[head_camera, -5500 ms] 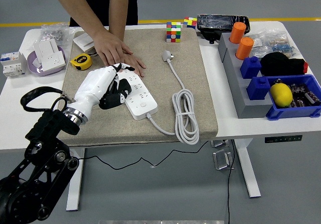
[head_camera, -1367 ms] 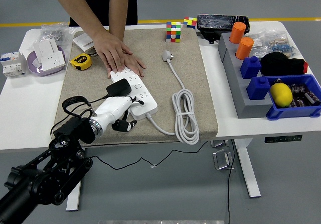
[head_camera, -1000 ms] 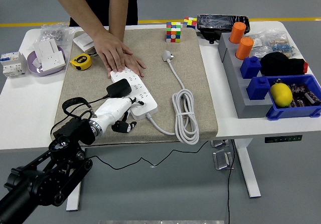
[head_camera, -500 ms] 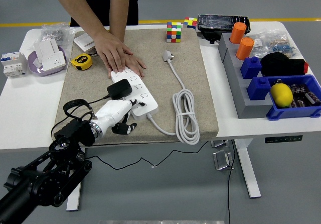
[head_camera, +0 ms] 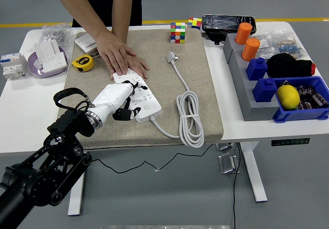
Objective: Pick up the plug,place it near the board,insert it into the board,press the button
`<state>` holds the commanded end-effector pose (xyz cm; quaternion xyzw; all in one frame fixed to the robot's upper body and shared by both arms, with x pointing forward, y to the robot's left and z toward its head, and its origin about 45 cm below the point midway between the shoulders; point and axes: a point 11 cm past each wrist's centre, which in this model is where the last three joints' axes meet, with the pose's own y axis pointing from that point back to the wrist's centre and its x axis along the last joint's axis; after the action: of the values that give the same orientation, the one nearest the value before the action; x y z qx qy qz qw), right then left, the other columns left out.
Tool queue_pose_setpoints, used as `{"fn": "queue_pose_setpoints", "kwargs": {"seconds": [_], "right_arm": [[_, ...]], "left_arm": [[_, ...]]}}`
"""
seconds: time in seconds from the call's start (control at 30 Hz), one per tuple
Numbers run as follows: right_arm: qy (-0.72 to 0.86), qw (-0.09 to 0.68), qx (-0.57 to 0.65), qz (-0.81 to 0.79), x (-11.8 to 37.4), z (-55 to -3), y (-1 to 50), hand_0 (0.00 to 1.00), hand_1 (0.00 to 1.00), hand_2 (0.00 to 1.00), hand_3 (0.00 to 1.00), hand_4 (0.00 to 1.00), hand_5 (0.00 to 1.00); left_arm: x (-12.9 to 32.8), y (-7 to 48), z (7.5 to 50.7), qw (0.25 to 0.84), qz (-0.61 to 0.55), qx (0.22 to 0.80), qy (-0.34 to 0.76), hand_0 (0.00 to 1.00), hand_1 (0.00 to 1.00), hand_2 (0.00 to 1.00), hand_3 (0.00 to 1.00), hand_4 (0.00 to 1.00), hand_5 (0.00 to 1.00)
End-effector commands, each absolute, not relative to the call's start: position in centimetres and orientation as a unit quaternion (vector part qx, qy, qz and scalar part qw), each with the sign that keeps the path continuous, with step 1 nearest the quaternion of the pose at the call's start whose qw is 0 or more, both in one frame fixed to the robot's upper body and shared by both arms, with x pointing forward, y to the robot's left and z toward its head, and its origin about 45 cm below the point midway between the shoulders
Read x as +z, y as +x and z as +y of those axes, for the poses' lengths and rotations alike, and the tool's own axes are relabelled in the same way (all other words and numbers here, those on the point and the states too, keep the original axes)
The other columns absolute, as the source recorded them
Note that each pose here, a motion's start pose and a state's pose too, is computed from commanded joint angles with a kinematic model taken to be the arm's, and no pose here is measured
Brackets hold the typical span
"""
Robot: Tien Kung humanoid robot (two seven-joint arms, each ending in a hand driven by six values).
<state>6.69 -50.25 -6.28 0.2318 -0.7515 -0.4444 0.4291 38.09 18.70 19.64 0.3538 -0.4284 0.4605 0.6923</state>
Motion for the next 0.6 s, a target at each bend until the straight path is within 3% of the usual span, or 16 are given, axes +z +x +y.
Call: {"fn": "queue_pose_setpoints", "kwargs": {"seconds": [0.1, 0.13, 0.3, 0.33, 0.5, 0.53, 0.6], "right_arm": [[0.232, 0.428, -0.444, -0.752, -6.3, -50.2, 6.8, 0.789, 0.748, 0.737, 0.761, 0.998, 0.998], [0.232, 0.428, -0.444, -0.752, -6.3, -50.2, 6.8, 0.789, 0.747, 0.736, 0.761, 0.998, 0.998], [0.232, 0.428, -0.445, -0.752, -6.3, -50.2, 6.8, 0.789, 0.747, 0.736, 0.761, 0.998, 0.998], [0.232, 0.428, -0.444, -0.752, -6.3, -50.2, 6.8, 0.789, 0.747, 0.736, 0.761, 0.998, 0.998], [0.233, 0.428, -0.444, -0.752, -6.3, -50.1, 6.9, 0.789, 0.747, 0.736, 0.761, 0.998, 0.998], [0.233, 0.428, -0.444, -0.752, -6.3, -50.1, 6.9, 0.789, 0.747, 0.736, 0.761, 0.998, 0.998], [0.233, 0.429, -0.445, -0.751, -6.3, -50.2, 6.8, 0.789, 0.747, 0.736, 0.761, 0.998, 0.998]], "left_arm": [[21.2, 38.6, 18.7, 0.678, -0.444, 0.484, 0.33, 0.189, 0.029, 0.147, 0.724, 0.66, 0.002], [21.7, 38.8, 18.7, 0.673, -0.449, 0.493, 0.321, 0.274, 0.169, 0.254, 0.675, 0.543, 0.002], [21.4, 40.0, 18.9, 0.702, -0.389, 0.51, 0.31, 0.274, 0.169, 0.254, 0.675, 0.543, 0.002], [21.0, 40.2, 18.9, 0.715, -0.364, 0.511, 0.308, 0.696, 0.81, 0.773, 0.875, 0.989, 0.272], [19.8, 41.2, 19.3, 0.757, -0.263, 0.529, 0.281, 0.696, 0.81, 0.773, 0.875, 0.989, 0.272], [19.5, 41.5, 19.4, 0.762, -0.244, 0.533, 0.274, 0.938, 0.998, 0.956, 0.912, 0.998, 0.345], [19.3, 41.8, 19.5, 0.764, -0.234, 0.534, 0.275, 0.938, 0.998, 0.956, 0.912, 0.998, 0.345]]}}
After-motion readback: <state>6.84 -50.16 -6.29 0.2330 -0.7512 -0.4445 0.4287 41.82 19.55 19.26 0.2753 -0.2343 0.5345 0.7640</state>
